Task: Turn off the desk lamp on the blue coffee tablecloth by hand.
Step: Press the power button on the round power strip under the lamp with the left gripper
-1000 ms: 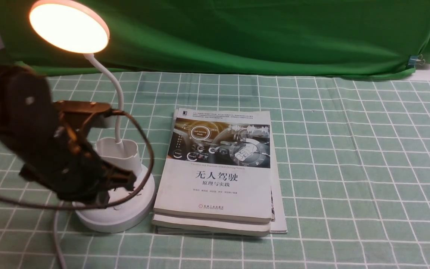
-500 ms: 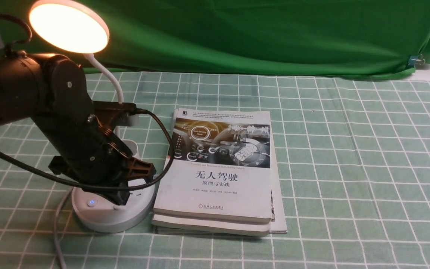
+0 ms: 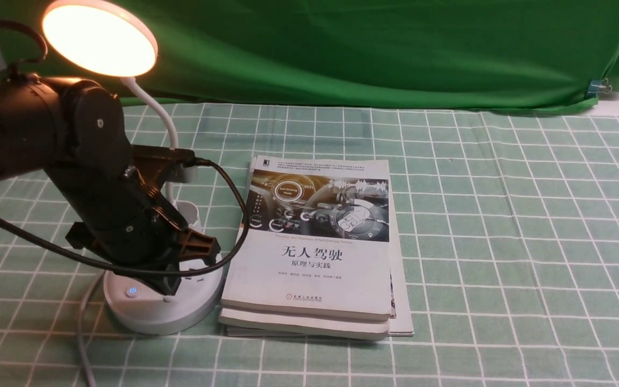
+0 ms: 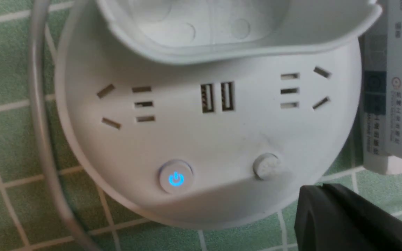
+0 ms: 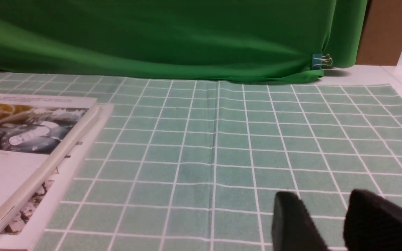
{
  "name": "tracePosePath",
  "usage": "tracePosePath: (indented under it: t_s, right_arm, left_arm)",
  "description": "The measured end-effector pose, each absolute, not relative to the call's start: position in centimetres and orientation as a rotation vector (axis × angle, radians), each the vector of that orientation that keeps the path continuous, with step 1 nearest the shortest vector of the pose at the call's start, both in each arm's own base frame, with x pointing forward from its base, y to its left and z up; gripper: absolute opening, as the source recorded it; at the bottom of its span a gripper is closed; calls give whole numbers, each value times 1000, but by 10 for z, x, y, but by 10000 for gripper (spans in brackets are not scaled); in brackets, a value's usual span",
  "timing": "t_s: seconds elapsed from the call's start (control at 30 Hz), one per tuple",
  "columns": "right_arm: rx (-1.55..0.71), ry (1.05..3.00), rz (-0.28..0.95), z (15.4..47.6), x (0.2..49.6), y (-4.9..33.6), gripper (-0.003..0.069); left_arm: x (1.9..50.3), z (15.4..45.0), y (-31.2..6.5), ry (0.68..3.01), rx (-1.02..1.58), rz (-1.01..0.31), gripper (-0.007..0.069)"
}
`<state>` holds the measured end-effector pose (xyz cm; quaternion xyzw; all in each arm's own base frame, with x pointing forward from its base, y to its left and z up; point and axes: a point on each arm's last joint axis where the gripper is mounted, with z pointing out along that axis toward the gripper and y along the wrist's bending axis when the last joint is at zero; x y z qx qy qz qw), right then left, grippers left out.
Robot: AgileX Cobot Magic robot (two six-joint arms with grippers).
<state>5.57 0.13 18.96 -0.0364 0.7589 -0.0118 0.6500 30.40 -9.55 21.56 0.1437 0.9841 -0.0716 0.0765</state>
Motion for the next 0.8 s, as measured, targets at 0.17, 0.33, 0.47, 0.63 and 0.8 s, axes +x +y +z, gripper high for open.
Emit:
tracePosePath:
  t_s: [0.17, 0.33, 0.47, 0.63, 0.8]
  right_arm:
    - [-83, 1724, -27, 190, 56, 1, 242]
    - [-83, 1724, -27, 190, 56, 1, 242]
    - [-83, 1724, -27, 190, 56, 1, 242]
    - [-83, 1724, -27, 190, 56, 1, 242]
    - [-83, 1724, -27, 190, 56, 1, 242]
  left_arm:
    - [310, 197, -97, 2999, 435, -203, -2]
    - [312, 190, -97, 3023, 436, -200, -2]
    - [311, 194, -97, 3008, 433, -202, -2]
    - [305, 219, -95, 2932, 430, -211, -2]
    - [303, 225, -94, 2904, 435, -200, -2]
